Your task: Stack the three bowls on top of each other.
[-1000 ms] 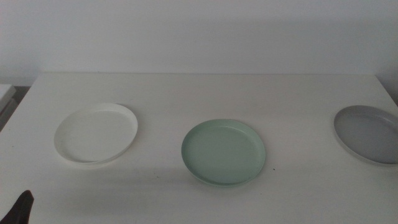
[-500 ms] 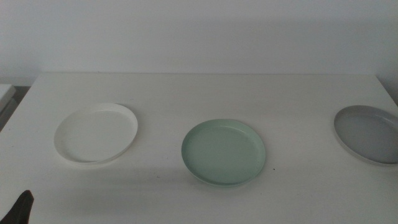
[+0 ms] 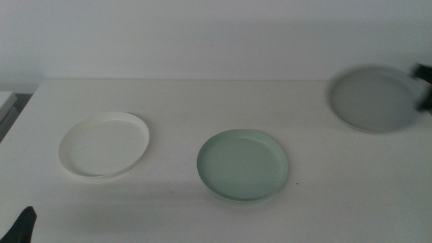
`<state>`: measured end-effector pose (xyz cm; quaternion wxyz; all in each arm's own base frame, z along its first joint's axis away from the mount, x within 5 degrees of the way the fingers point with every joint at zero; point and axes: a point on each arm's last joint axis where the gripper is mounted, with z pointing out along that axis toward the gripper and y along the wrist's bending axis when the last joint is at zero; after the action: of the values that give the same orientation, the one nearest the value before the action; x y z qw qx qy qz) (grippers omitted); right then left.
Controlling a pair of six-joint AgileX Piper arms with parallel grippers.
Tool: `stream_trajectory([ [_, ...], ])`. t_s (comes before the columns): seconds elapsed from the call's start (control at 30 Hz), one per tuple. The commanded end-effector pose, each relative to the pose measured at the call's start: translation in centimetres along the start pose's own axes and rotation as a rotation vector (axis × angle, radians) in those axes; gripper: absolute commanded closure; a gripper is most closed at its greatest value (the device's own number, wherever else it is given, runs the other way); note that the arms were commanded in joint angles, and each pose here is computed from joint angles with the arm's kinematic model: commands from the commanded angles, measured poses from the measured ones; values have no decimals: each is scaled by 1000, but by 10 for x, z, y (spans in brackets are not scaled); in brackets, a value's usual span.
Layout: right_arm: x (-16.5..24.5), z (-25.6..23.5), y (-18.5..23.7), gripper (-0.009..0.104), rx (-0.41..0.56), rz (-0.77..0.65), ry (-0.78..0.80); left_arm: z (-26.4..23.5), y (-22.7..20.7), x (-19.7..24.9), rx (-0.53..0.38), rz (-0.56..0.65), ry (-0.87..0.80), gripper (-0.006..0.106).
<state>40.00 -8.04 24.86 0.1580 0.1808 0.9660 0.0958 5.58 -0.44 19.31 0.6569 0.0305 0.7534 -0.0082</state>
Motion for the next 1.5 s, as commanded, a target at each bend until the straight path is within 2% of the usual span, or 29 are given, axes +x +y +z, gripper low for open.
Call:
stream_trajectory([
  [0.0, 12, -9, 48, 97, -66, -93, -5, 0, 0, -1, -2, -13, -15, 7],
  [0.23, 69, 15, 169, 97, -159, -432, 46, 0, 0, -1, -2, -13, -15, 7],
  [0.33, 86, 25, 196, 97, -146, -464, 28, 0, 0, -1, -2, -13, -17, 7],
  [0.57, 113, 55, 215, 97, -120, -519, 146, 0, 0, -1, -2, -13, -17, 7],
  [0.97, 115, 77, 210, 94, -77, -530, 192, 0, 0, -1, -2, -13, -15, 7],
  [1.03, 115, 77, 209, 89, -64, -536, 199, 0, 0, -1, -2, -13, -15, 7],
  [1.13, 116, 75, 208, 71, -50, -542, 209, 0, 0, -1, -2, -13, -15, 7],
  [1.27, 115, 62, 208, 33, -59, -567, 200, 0, 0, -1, -2, -13, -15, 7],
  [1.37, 113, 28, 209, 11, -93, -647, 141, 0, 0, -1, -2, -13, -15, 7],
  [1.47, 111, -37, 205, 2, -144, -693, 21, 0, 0, -1, -2, -13, -15, 7],
])
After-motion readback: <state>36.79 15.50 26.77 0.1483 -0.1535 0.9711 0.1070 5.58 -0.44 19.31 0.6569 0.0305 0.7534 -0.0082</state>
